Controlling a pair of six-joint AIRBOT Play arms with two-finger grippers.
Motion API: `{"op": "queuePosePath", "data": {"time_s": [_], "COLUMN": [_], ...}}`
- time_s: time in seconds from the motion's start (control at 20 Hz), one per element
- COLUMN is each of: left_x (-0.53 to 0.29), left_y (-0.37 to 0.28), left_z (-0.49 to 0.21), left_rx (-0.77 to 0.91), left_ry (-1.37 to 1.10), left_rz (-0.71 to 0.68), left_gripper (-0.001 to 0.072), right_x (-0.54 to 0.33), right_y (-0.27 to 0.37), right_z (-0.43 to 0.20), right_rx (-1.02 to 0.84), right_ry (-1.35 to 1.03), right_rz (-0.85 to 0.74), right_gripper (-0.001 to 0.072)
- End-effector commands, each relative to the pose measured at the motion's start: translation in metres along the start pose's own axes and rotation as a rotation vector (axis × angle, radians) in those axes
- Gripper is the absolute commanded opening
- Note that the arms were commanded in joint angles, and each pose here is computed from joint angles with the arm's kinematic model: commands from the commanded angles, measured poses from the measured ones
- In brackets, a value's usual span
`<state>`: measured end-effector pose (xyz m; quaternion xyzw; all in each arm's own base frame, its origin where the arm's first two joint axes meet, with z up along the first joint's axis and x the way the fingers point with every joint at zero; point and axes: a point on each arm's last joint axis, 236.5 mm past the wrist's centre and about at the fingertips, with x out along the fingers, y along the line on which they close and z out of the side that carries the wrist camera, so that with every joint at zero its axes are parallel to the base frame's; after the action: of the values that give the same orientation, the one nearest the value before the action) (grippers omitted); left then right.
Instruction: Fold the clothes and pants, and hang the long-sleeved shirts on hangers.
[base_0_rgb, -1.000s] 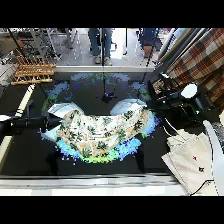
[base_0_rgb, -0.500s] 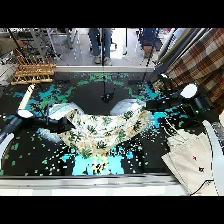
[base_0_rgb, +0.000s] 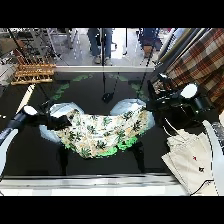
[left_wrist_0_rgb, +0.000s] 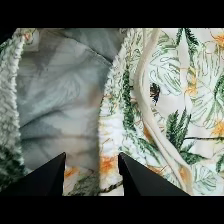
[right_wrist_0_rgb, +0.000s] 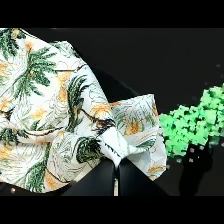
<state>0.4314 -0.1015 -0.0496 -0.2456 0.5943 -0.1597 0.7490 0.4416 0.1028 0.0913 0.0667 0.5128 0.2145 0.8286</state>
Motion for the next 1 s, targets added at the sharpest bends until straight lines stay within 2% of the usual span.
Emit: {"op": "queuePosePath", "data": {"time_s": [0.0, 0.05, 0.1, 0.15, 0.25, 0.35, 0.45, 0.55, 0.65, 0.75, 0.85, 0.95], "left_x": [0.018, 0.025, 0.033, 0.038, 0.029, -0.011, -0.090, -0.208, -0.329, -0.428, -0.491, -0.526], "left_y": [-0.024, -0.034, -0.040, -0.043, -0.052, -0.082, -0.143, -0.210, -0.252, -0.279, -0.300, -0.315], "left_z": [-0.006, -0.012, -0.022, -0.033, -0.052, -0.052, -0.030, -0.010, -0.015, -0.051, -0.099, -0.141], "left_rx": [0.008, 0.013, 0.011, 0.016, 0.060, 0.111, 0.180, 0.236, 0.300, 0.387, 0.482, 0.555], "left_ry": [0.030, 0.057, 0.095, 0.140, 0.222, 0.205, 0.035, -0.230, -0.485, -0.663, -0.752, -0.794], "left_rz": [-0.090, -0.119, -0.135, -0.144, -0.189, -0.331, -0.590, -0.901, -1.157, -1.356, -1.501, -1.590], "left_gripper": [0.0364, 0.0351, 0.0273, 0.0006, 0.0010, 0.0009, 0.0009, 0.0010, 0.0010, 0.0011, 0.0011, 0.0012], "right_x": [0.000, 0.000, 0.000, 0.000, -0.005, -0.025, -0.061, -0.115, -0.183, -0.260, -0.340, -0.421], "right_y": [-0.001, -0.001, -0.002, -0.003, -0.006, -0.004, -0.001, 0.005, 0.014, 0.028, 0.053, 0.086], "right_z": [0.001, 0.001, 0.001, 0.001, -0.001, -0.004, 0.000, 0.003, -0.001, -0.013, -0.030, -0.049], "right_rx": [0.000, 0.000, -0.001, -0.004, -0.015, -0.046, -0.095, -0.155, -0.216, -0.270, -0.321, -0.378], "right_ry": [-0.006, -0.005, -0.004, -0.003, 0.001, -0.004, -0.066, -0.166, -0.299, -0.470, -0.699, -0.974], "right_rz": [-0.002, -0.003, -0.006, -0.014, -0.033, -0.068, -0.131, -0.222, -0.336, -0.458, -0.552, -0.618], "right_gripper": [0.0008, 0.0008, 0.0008, 0.0008, 0.0007, 0.0007, 0.0007, 0.0006, 0.0007, 0.0006, 0.0006, 0.0006]}}
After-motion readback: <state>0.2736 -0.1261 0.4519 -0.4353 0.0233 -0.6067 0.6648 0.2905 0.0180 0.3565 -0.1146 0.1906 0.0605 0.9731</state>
